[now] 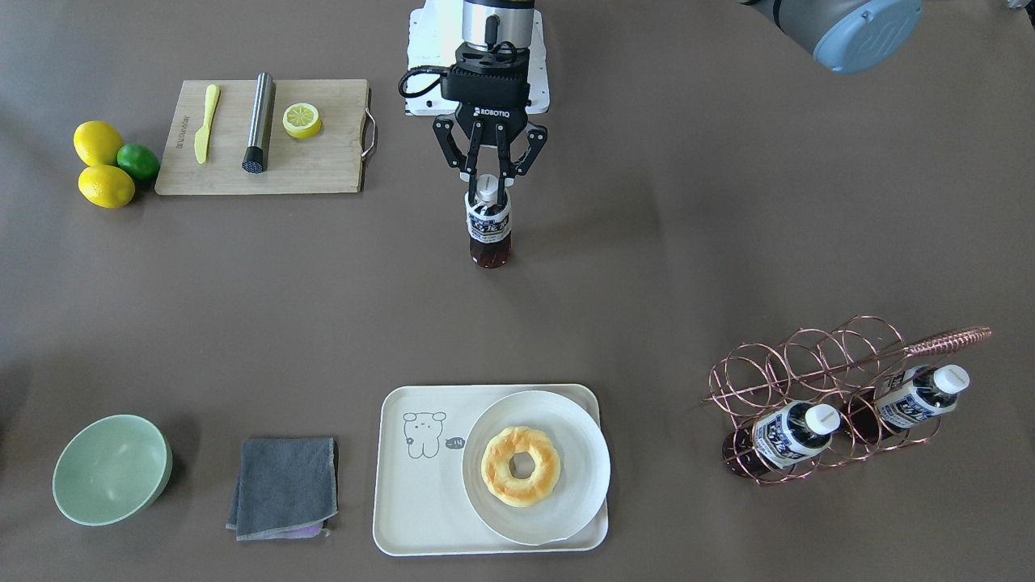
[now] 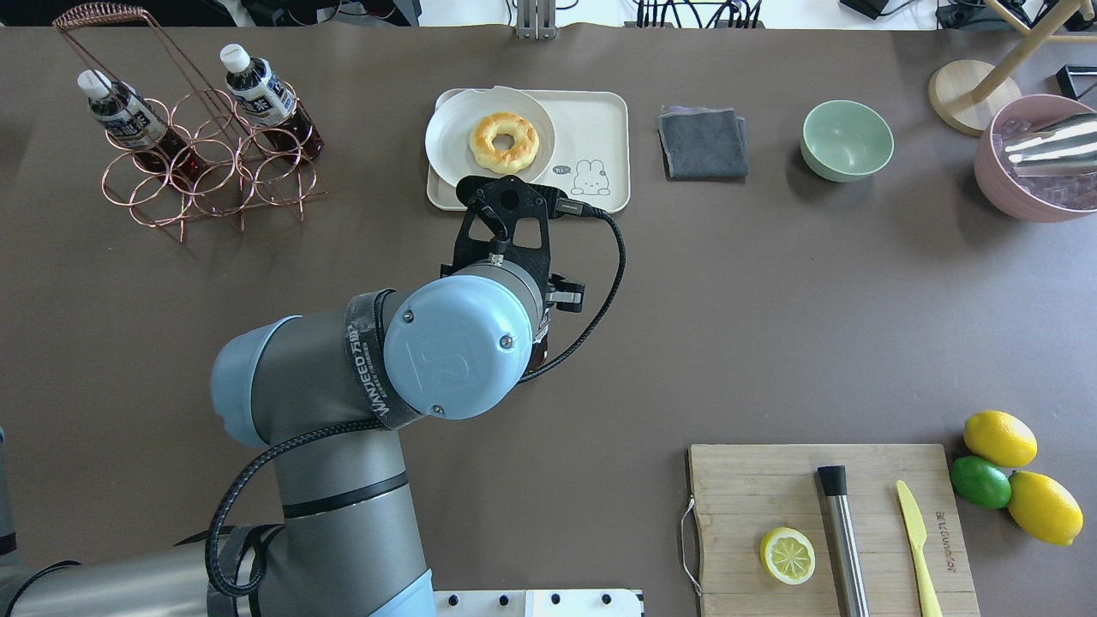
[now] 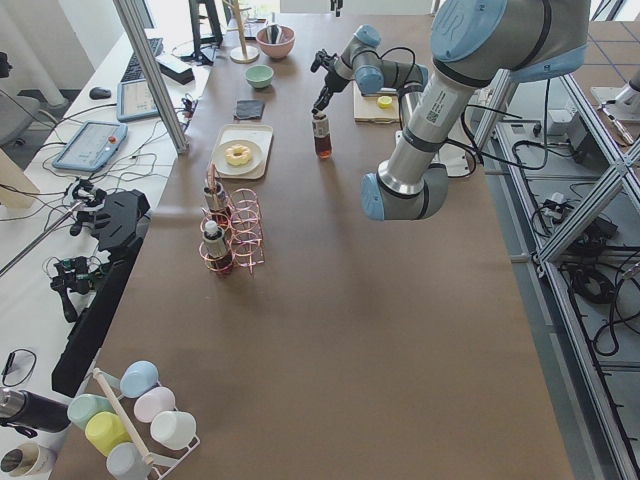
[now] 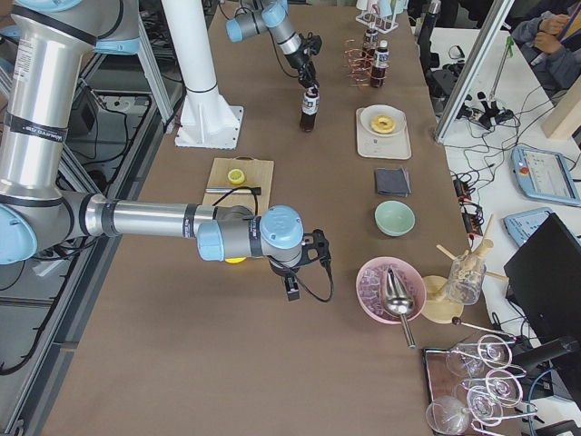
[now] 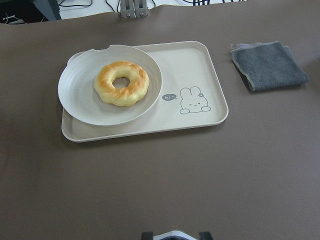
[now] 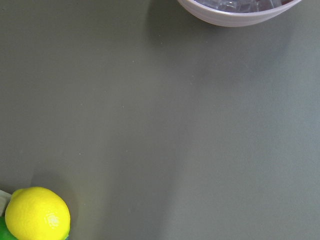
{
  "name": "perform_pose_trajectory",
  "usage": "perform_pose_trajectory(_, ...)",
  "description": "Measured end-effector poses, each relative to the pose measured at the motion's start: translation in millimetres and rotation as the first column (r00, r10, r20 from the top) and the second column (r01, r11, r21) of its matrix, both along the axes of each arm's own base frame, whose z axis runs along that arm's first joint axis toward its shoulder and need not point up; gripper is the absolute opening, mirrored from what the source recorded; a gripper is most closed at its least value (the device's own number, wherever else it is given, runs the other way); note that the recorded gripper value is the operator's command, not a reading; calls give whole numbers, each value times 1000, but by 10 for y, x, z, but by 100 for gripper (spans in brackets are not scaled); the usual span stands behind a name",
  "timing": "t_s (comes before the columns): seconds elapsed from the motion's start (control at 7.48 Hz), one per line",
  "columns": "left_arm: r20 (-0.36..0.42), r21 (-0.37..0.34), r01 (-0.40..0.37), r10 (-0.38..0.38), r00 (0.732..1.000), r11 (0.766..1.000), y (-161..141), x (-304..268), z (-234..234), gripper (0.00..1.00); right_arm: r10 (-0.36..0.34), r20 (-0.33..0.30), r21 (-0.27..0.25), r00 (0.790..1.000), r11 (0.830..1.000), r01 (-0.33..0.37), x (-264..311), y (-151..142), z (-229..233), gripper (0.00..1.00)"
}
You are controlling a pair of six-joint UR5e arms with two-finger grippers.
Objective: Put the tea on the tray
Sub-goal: 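Lower the tea bottle onto the table in front of the tray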
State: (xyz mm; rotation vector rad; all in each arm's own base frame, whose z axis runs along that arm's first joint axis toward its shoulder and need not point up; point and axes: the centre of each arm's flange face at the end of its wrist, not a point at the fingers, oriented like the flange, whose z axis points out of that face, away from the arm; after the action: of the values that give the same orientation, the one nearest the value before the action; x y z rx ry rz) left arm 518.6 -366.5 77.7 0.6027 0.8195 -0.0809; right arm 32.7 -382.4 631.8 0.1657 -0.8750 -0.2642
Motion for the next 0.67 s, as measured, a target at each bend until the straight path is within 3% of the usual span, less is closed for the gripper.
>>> perform_pose_trajectory(0.67, -2, 3, 8, -8, 1000, 1000, 83, 58, -1, 0, -1, 0, 0, 1000, 1000, 1, 0, 7, 2, 100)
